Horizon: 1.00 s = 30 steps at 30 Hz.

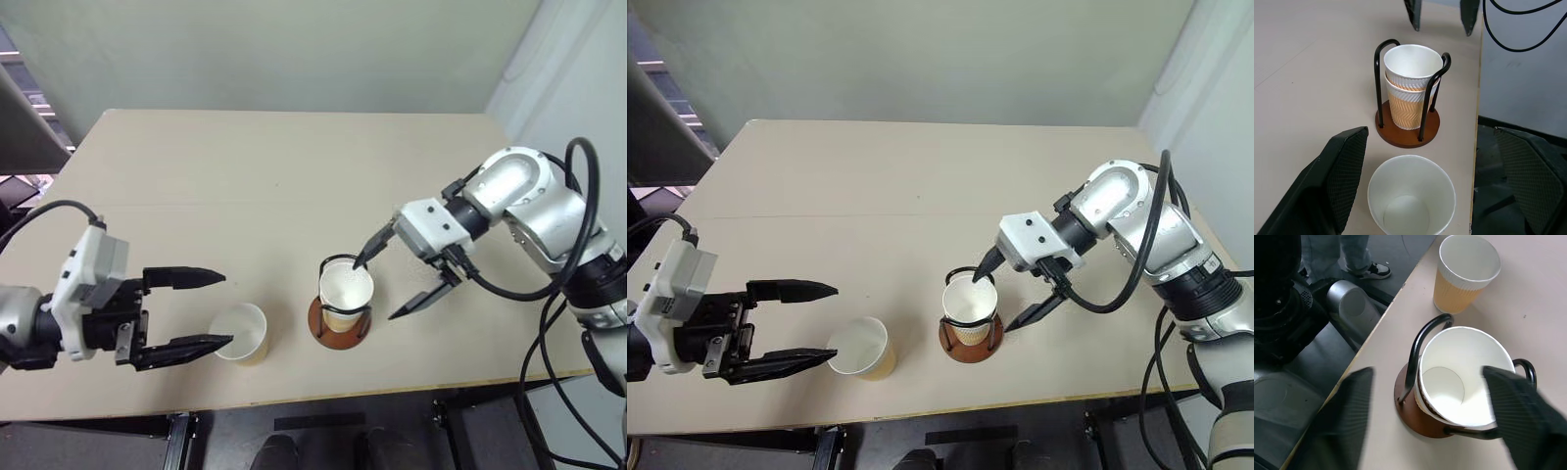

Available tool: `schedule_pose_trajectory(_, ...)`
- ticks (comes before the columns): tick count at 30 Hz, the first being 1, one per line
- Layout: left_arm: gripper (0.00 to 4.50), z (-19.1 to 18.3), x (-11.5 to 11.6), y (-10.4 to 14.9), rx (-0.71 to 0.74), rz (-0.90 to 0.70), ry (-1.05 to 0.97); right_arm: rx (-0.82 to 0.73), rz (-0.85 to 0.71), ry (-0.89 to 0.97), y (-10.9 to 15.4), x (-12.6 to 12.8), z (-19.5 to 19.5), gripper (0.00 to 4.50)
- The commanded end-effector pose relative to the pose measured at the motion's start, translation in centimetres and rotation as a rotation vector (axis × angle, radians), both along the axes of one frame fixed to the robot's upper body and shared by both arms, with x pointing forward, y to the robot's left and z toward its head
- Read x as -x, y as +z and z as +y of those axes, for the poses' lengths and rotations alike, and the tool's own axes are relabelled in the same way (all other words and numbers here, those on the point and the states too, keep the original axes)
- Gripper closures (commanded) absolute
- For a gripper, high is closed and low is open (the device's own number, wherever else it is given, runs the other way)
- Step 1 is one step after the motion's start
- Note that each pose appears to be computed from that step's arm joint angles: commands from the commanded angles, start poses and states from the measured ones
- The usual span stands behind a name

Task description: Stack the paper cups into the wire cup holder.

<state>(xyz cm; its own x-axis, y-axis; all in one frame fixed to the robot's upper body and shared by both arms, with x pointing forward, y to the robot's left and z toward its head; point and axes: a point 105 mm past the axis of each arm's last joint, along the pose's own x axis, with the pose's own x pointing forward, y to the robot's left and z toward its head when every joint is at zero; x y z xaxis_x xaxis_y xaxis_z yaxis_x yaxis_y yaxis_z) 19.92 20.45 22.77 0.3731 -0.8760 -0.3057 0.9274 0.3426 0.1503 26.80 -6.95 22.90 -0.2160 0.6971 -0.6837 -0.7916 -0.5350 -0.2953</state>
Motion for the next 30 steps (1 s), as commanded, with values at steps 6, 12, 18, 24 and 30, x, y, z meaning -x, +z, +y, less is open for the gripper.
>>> schedule_pose_trajectory(6, 0.08, 1.9, -4.0, -1.4, -0.197, -0.048, 0.077, -0.273, 0.122, -0.275, 4.9, 0.2, -6.2, 0.02)
schedule_pose_trajectory(12, 0.08, 0.8, -6.6, -4.0, -0.358, -0.023, -0.014, -0.515, 0.245, -0.361, 9.3, 5.8, -9.9, 0.02)
schedule_pose_trajectory(18, 0.08, -0.6, -7.8, -5.4, -0.434, -0.003, -0.12, -0.593, 0.225, -0.46, 9.4, 8.0, -10.1, 0.02)
schedule_pose_trajectory(24, 0.08, -1.9, -8.6, -6.4, -0.486, 0.005, -0.207, -0.626, 0.206, -0.502, 9.1, 9.3, -9.8, 0.02)
schedule_pose_trajectory(30, 1.05, -2.5, -9.1, -6.4, -0.48, -0.002, -0.238, -0.623, 0.188, -0.537, 9.0, 9.6, -9.9, 0.0)
